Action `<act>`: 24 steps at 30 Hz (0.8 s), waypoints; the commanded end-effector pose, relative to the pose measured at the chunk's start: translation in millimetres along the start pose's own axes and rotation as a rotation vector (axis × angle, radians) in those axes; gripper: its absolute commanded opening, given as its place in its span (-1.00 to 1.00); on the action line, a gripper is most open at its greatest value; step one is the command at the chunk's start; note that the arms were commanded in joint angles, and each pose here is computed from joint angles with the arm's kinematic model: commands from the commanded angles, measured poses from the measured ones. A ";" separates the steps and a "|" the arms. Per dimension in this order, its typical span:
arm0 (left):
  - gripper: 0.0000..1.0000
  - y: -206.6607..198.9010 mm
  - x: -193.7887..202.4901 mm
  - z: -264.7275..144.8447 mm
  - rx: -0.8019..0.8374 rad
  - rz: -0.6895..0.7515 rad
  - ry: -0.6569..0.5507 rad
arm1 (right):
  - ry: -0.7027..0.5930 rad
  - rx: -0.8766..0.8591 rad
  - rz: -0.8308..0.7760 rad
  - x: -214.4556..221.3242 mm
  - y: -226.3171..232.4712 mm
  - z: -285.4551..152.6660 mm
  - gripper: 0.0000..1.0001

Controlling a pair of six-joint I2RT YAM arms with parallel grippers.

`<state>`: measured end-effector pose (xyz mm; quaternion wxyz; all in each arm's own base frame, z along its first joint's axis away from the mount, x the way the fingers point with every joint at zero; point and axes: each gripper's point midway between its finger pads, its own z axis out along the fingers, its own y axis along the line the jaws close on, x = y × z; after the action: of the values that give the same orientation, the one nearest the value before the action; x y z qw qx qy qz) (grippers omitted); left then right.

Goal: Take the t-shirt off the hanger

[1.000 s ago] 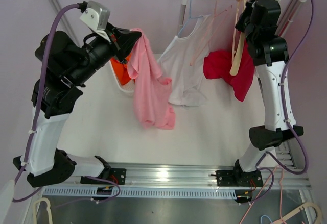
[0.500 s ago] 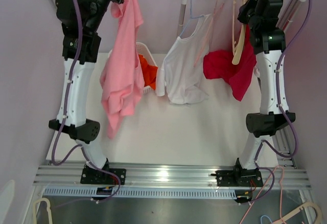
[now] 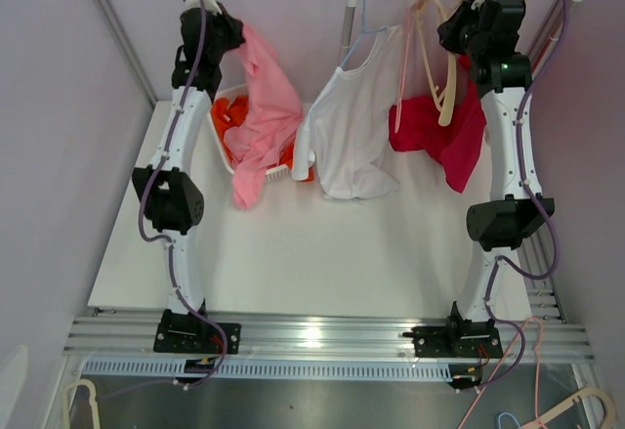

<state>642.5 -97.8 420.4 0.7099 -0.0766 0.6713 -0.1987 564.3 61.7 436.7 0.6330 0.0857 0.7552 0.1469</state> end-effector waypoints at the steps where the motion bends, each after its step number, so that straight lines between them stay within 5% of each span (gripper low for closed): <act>1: -0.99 42.6 34.5 -16.9 -0.221 -0.134 0.123 | -0.043 -0.076 0.010 -20.8 18.2 -18.1 -1.00; 3: -0.98 58.6 83.2 -32.7 -0.294 -0.167 0.278 | -0.029 -0.086 0.010 -17.7 19.9 -22.5 -1.00; 4: -0.94 59.5 99.0 -38.3 -0.310 -0.215 0.327 | -0.040 -0.085 0.003 -23.1 21.6 -30.1 -0.54; 6: -0.35 72.8 156.8 -61.3 -0.371 -0.289 0.488 | -0.059 0.010 0.008 -29.3 6.5 -38.9 0.34; 8: 0.15 65.1 192.3 -79.6 -0.342 -0.431 0.592 | -0.084 0.066 -0.013 -41.4 -1.2 -56.1 0.57; 10: 0.68 60.9 203.6 -91.8 -0.343 -0.497 0.609 | -0.117 0.132 -0.029 -53.7 -10.4 -71.3 0.61; 13: 0.98 52.4 206.8 -118.7 -0.363 -0.479 0.617 | -0.149 0.277 -0.043 -68.3 -31.8 -102.2 0.61; 19: 0.99 5.5 178.2 -185.9 -0.430 -0.197 0.496 | -0.158 0.335 -0.078 -74.2 -48.8 -128.1 0.61; 24: 0.99 -29.4 133.7 -232.7 -0.344 -0.187 0.325 | -0.148 0.453 -0.092 -71.5 -75.2 -131.6 0.60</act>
<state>418.0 -166.0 236.2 0.4595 -0.2014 0.8479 -0.1714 453.1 -27.9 511.6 0.6742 0.1859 0.7147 -0.0137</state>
